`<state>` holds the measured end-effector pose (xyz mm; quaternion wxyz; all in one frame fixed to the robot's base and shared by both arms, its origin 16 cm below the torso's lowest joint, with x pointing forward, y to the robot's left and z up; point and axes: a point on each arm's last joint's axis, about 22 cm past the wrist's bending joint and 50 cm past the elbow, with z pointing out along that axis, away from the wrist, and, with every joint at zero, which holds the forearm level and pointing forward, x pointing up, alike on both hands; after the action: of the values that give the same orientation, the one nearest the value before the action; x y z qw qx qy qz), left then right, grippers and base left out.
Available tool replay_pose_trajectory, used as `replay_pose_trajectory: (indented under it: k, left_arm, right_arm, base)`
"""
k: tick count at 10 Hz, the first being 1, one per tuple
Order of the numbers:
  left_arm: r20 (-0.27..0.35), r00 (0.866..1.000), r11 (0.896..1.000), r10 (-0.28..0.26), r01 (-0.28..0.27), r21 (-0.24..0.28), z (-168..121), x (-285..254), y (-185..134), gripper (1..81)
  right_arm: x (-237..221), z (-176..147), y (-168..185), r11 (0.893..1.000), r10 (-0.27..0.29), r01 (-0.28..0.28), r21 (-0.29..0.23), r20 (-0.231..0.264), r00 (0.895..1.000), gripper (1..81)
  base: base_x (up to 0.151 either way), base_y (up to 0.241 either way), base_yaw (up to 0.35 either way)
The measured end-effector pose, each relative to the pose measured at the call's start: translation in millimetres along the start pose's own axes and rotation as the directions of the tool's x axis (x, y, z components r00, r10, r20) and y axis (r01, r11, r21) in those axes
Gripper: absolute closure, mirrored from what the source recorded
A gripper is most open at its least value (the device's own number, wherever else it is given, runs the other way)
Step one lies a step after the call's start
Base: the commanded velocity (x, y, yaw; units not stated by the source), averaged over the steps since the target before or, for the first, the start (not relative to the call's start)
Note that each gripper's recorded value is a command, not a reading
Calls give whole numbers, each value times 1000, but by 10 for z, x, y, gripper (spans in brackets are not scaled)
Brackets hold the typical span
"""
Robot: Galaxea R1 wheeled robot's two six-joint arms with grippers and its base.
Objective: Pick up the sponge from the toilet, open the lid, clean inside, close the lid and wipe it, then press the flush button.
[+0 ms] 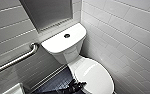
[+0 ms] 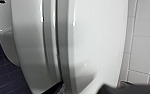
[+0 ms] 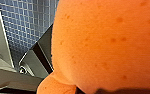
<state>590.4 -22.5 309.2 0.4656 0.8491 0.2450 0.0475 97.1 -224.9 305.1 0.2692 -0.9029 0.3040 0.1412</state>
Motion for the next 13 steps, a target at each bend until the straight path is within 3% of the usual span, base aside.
replay_pose_trajectory:
  k: [10,12,13]
  left_arm:
    - [-48,998,998,37,-39,-47,147,-428,-40,10]
    - [-35,999,999,-4,2,-53,88,-412,-20,10]
    - [-32,999,999,-33,32,-22,42,-373,-166,10]
  right_arm:
    - [-75,193,-52,1000,2,-2,4,0,1000,811]
    - [-70,192,-38,1000,1,-1,1,0,1000,811]
    - [-72,194,-40,1000,2,-2,1,1,1000,811]
  base:
    - [0,0,0]
    - [0,0,0]
    - [0,0,0]
